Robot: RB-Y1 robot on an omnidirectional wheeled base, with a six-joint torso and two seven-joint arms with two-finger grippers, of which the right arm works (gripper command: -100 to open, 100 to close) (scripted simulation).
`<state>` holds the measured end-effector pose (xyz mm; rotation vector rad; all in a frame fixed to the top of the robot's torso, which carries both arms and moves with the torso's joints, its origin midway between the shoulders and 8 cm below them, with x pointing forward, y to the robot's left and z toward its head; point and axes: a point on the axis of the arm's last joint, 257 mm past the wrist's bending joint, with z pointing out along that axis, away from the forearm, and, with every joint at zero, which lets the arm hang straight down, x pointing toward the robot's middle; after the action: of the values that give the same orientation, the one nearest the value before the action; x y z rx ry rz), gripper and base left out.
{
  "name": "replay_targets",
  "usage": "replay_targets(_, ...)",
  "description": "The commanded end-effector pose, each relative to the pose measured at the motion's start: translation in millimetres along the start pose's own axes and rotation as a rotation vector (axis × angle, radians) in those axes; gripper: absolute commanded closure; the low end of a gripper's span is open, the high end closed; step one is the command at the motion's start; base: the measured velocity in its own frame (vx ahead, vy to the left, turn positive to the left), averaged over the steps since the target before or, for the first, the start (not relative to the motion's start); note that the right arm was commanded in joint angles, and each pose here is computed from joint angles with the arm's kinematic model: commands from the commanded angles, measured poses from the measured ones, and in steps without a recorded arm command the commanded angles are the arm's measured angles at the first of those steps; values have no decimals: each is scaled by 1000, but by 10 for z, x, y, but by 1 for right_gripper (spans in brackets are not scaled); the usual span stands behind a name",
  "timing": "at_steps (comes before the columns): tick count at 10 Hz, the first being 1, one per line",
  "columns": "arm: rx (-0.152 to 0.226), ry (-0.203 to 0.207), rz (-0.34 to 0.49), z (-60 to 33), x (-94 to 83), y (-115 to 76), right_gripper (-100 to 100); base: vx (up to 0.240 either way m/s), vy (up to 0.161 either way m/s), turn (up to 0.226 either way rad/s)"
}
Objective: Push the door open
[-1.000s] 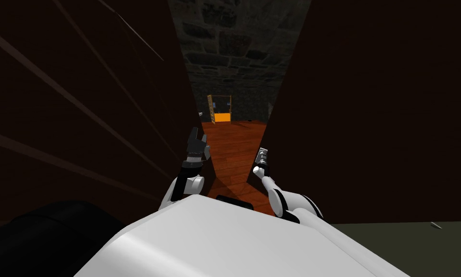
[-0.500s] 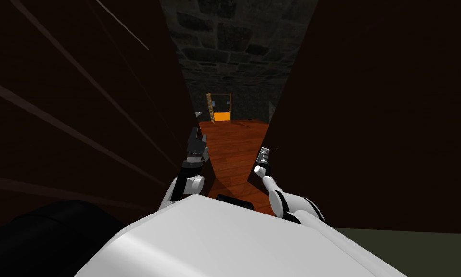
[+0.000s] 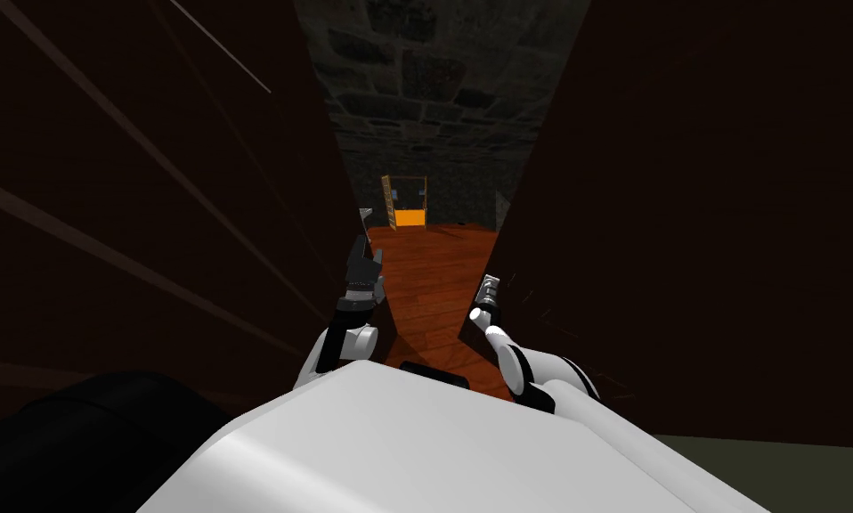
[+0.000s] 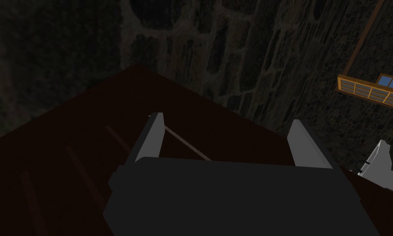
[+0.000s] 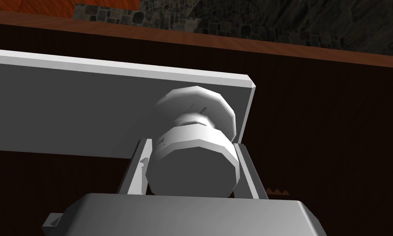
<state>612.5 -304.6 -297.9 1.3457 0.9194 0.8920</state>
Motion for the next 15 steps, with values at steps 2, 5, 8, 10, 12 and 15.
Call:
replay_targets(2, -12, -10, -3, 28, -50, 55, 100, 13, -5, -2)
replay_targets(5, 36, -6, -23, -61, -67, -165, 100, -6, -5, -1)
replay_targets(8, 28, -45, -19, -40, -102, -94, 100, 33, 2, -10)
replay_targets(10, 81, -39, -43, -152, -122, -319, 100, 135, -9, -5)
replay_targets(12, 28, -45, -19, -40, -102, -94, 100, 26, -3, -4)
replay_targets(15, 20, -88, -12, -13, -236, -53, 100, 113, 8, -15)
